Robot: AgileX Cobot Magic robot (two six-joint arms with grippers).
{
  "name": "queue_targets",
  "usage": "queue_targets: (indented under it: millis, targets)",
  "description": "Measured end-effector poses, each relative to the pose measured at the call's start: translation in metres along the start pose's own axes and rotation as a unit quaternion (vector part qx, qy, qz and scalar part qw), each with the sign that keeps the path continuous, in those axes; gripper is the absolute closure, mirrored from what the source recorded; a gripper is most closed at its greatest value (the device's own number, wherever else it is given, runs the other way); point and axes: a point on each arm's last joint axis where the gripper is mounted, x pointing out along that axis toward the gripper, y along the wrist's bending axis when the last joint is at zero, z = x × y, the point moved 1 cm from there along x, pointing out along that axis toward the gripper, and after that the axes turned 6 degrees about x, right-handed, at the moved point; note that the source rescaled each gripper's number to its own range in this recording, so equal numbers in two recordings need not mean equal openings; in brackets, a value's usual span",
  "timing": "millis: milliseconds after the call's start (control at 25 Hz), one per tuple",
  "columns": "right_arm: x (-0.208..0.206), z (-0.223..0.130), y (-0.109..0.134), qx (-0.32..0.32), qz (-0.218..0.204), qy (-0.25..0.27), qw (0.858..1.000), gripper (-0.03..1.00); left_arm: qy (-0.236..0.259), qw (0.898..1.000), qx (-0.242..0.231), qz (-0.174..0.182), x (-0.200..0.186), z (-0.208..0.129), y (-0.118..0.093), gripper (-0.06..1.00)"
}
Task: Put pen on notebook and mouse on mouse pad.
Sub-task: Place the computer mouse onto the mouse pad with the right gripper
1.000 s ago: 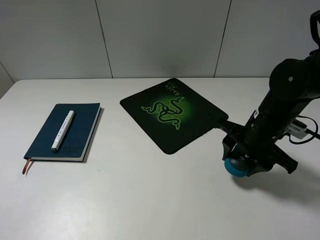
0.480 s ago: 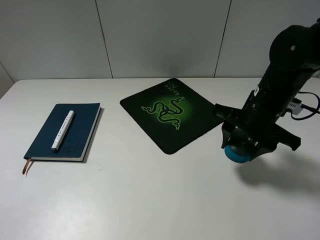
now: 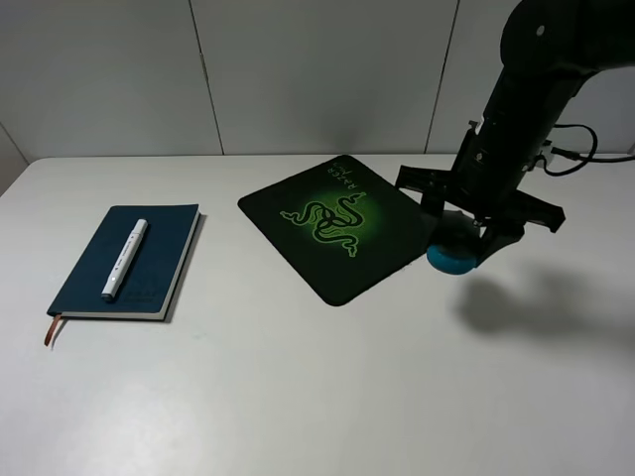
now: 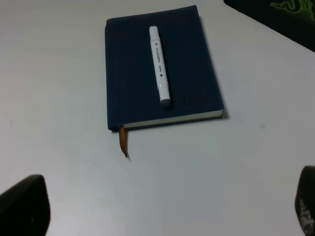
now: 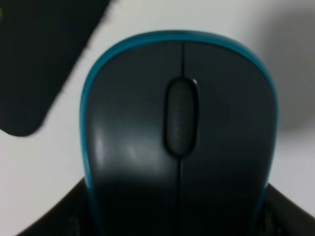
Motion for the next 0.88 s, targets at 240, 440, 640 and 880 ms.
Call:
queue_targets:
  millis: [240, 440, 640, 880]
  targets:
    - [-0.002, 0.025, 0.023, -0.060, 0.004, 0.000, 0.998, 0.97, 0.000, 1.000, 0.000, 0.000, 0.000, 0.000, 0.000, -0.06]
    - [0.002, 0.045, 0.042, -0.114, 0.011, -0.009, 0.993, 0.97, 0.000, 1.000, 0.000, 0.000, 0.000, 0.000, 0.000, -0.06]
    - [0.010, 0.052, 0.064, -0.158, 0.016, -0.012, 0.987, 0.97, 0.000, 1.000, 0.000, 0.000, 0.000, 0.000, 0.000, -0.06]
    - [0.028, 0.053, 0.097, -0.195, 0.022, -0.014, 0.980, 0.97, 0.000, 1.000, 0.000, 0.000, 0.000, 0.000, 0.000, -0.06]
